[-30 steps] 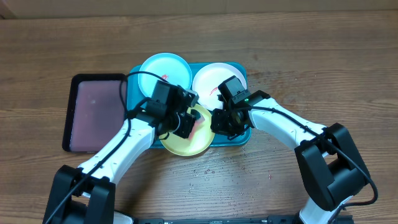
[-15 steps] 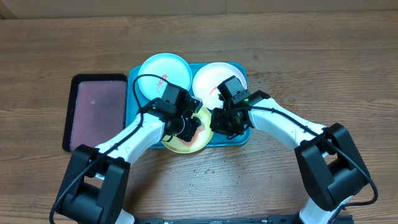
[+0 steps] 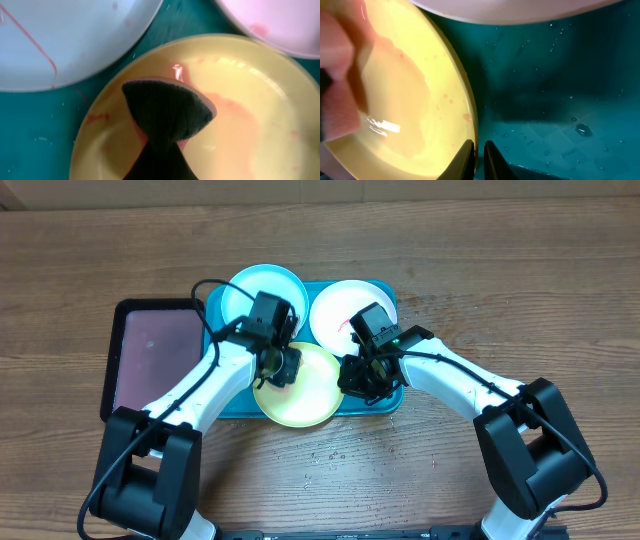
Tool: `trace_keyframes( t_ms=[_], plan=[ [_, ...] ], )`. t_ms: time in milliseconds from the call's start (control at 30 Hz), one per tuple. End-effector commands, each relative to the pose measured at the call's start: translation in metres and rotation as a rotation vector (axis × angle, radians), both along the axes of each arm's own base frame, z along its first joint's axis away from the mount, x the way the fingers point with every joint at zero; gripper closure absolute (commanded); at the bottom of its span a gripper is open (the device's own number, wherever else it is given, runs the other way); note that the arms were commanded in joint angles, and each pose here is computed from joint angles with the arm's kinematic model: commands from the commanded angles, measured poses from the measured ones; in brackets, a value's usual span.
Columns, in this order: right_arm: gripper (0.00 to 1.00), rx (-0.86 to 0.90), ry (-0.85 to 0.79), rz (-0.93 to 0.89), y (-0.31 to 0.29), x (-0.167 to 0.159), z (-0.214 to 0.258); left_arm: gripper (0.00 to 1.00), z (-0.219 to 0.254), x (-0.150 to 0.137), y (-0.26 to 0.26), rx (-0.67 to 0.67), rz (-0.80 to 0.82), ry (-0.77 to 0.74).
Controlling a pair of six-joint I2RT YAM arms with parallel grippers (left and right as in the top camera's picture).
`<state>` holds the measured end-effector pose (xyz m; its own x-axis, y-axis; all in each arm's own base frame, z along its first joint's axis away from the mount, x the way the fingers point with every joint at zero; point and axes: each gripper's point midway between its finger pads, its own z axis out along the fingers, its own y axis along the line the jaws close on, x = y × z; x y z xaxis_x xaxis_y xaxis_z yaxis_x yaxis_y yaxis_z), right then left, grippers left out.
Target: Clean dirty plates on tray and stack at the side
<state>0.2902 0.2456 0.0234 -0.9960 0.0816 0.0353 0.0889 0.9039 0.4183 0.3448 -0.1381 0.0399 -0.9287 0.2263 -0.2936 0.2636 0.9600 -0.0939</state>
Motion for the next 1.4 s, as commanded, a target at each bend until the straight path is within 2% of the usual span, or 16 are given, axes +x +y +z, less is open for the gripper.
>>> trace_keyframes(
  t_ms=[0,100,467,800,1033,1367],
  plan=[
    [0.90,-0.013,-0.009,-0.007,-0.001,0.003,0.000,0.96,0.025,0.014,-0.025,-0.127,-0.016,-0.016],
    [0.90,-0.013,-0.009,-0.007,-0.001,0.003,0.000,0.96,0.030,0.015,-0.039,-0.192,-0.055,-0.022],
    [0.90,-0.016,-0.004,-0.007,-0.002,0.002,-0.001,0.96,-0.003,0.006,-0.025,-0.083,-0.097,0.004],
    [0.90,-0.018,-0.001,-0.007,-0.002,0.001,-0.001,0.96,-0.043,0.012,0.023,0.185,0.025,0.033],
    [0.90,-0.020,0.002,-0.007,-0.003,0.001,-0.001,0.96,-0.020,0.022,0.056,0.347,0.123,-0.058],
    [0.90,-0.020,0.003,-0.008,-0.003,0.001,-0.001,0.96,0.040,0.038,0.063,0.342,0.178,-0.237]
  ],
)
